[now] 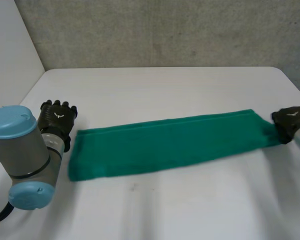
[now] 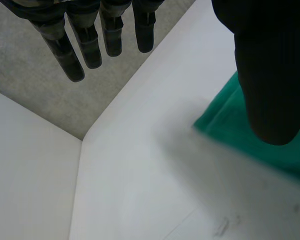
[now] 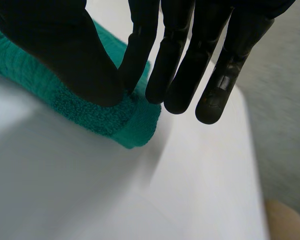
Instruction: Fold the towel.
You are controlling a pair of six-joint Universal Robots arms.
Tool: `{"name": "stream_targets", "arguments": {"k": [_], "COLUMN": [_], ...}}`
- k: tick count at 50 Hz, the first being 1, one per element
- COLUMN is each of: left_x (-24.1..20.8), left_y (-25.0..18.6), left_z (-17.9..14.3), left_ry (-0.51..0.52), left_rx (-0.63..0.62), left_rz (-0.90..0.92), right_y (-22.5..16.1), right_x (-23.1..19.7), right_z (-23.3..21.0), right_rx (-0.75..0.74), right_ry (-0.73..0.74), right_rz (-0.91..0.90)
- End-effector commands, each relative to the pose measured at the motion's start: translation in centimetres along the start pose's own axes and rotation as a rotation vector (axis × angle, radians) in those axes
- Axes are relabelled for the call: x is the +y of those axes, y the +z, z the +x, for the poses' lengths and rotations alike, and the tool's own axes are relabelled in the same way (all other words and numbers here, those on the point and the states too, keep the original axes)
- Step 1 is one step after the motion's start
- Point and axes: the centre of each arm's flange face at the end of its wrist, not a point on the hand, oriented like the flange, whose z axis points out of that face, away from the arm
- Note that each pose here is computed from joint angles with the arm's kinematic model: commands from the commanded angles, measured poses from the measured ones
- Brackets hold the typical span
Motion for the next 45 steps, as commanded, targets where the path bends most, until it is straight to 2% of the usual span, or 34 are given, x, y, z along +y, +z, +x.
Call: {"name": "stream_targets", "arguments": {"k": [1, 7, 10, 12, 16, 17, 21, 24, 29, 31, 34, 39, 42, 45], "left_x": [-0.2, -0.5, -0.6, -0.8, -1.0, -1.0, -1.2, -1.2, -0.9, -0.8, -0.6, -0.5, -0.6, -0.7], "left_y": [-0.5, -1.0, -1.3, -1.3, -1.4, -1.5, -1.6, -1.6, -1.7, -1.8, -1.8, -1.8, -1.9, -2.0], "left_z": [-0.4, -0.6, -0.7, -0.8, -1.0, -1.0, -1.1, -1.1, -1.0, -0.9, -0.9, -0.8, -0.8, -0.7], "left_ry": [-0.002, -0.003, -0.004, -0.005, -0.008, -0.009, -0.01, -0.01, -0.008, -0.007, -0.008, -0.007, -0.007, -0.005], "left_rx": [-0.005, -0.008, -0.008, -0.011, -0.015, -0.018, -0.02, -0.021, -0.015, -0.012, -0.01, -0.008, -0.006, -0.003], "left_rz": [0.004, 0.011, 0.017, 0.022, 0.028, 0.028, 0.034, 0.033, 0.025, 0.023, 0.017, 0.015, 0.016, 0.022], "right_y": [-0.3, -1.6, -3.0, -3.5, -5.9, -7.3, -11.3, -13.6, -15.5, -15.5, -15.2, -13.7, -13.0, -12.4], "right_x": [-0.3, -3.2, -6.4, -7.6, -10.4, -11.5, -13.5, -14.3, -11.6, -10.6, -9.4, -8.8, -9.3, -11.1], "right_z": [5.9, 6.4, 3.6, 1.7, -3.8, -6.1, -11.9, -14.9, -22.8, -24.5, -26.5, -26.7, -25.8, -22.9], "right_rx": [0.199, 0.229, 0.154, 0.083, -0.151, -0.252, -0.479, -0.571, -0.79, -0.824, -0.845, -0.768, -0.695, -0.53], "right_ry": [-0.184, -0.246, -0.231, -0.212, -0.184, -0.178, -0.17, -0.161, -0.178, -0.192, -0.206, -0.201, -0.186, -0.132], "right_rz": [-0.048, 0.035, 0.16, 0.222, 0.391, 0.46, 0.587, 0.637, 0.595, 0.569, 0.527, 0.471, 0.457, 0.449]}}
